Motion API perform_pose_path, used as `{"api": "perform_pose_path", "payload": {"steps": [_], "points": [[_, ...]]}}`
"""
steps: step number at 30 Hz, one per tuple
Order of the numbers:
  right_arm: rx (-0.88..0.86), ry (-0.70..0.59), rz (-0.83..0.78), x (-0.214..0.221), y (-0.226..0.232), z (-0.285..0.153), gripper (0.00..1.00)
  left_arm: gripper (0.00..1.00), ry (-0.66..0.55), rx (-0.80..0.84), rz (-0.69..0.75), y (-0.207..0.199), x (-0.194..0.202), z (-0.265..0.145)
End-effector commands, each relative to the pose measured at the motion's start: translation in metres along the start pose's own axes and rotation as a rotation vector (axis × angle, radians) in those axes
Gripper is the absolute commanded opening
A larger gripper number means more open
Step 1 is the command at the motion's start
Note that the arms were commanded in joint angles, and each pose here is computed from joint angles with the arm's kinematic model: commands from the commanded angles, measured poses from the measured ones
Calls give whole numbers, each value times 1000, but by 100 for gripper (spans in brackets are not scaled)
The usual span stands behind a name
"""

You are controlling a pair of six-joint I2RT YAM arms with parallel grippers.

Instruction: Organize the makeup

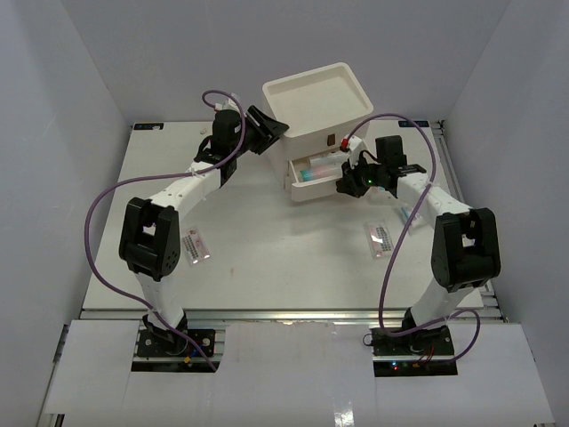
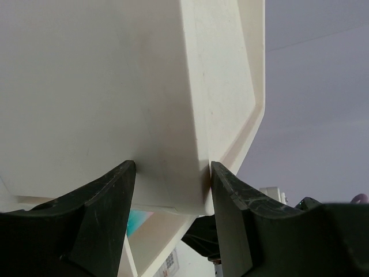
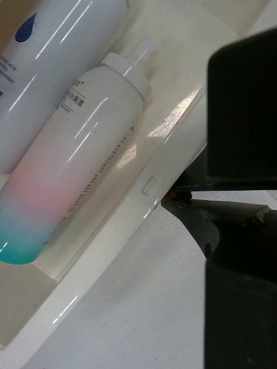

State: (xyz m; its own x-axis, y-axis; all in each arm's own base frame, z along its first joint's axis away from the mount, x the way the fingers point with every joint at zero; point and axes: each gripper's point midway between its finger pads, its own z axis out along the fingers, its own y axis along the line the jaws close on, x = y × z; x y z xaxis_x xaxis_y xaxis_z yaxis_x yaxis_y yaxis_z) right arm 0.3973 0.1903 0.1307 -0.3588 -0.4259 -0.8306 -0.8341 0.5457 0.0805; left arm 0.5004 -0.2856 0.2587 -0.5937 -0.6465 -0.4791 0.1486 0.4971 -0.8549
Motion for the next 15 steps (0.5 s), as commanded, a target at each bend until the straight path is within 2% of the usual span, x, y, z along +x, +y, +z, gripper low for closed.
{"api": "perform_pose_path", "payload": {"steps": [1, 8, 15], "points": [[59, -163, -117, -76, -19, 6, 8, 64, 121, 94, 18, -31, 35, -2], [229, -189, -146, -94, -55, -3, 8, 64, 126, 91, 32, -30, 36, -2], [247, -230, -205, -107, -60, -10, 8, 63, 135, 94, 36, -28, 36, 0]]}}
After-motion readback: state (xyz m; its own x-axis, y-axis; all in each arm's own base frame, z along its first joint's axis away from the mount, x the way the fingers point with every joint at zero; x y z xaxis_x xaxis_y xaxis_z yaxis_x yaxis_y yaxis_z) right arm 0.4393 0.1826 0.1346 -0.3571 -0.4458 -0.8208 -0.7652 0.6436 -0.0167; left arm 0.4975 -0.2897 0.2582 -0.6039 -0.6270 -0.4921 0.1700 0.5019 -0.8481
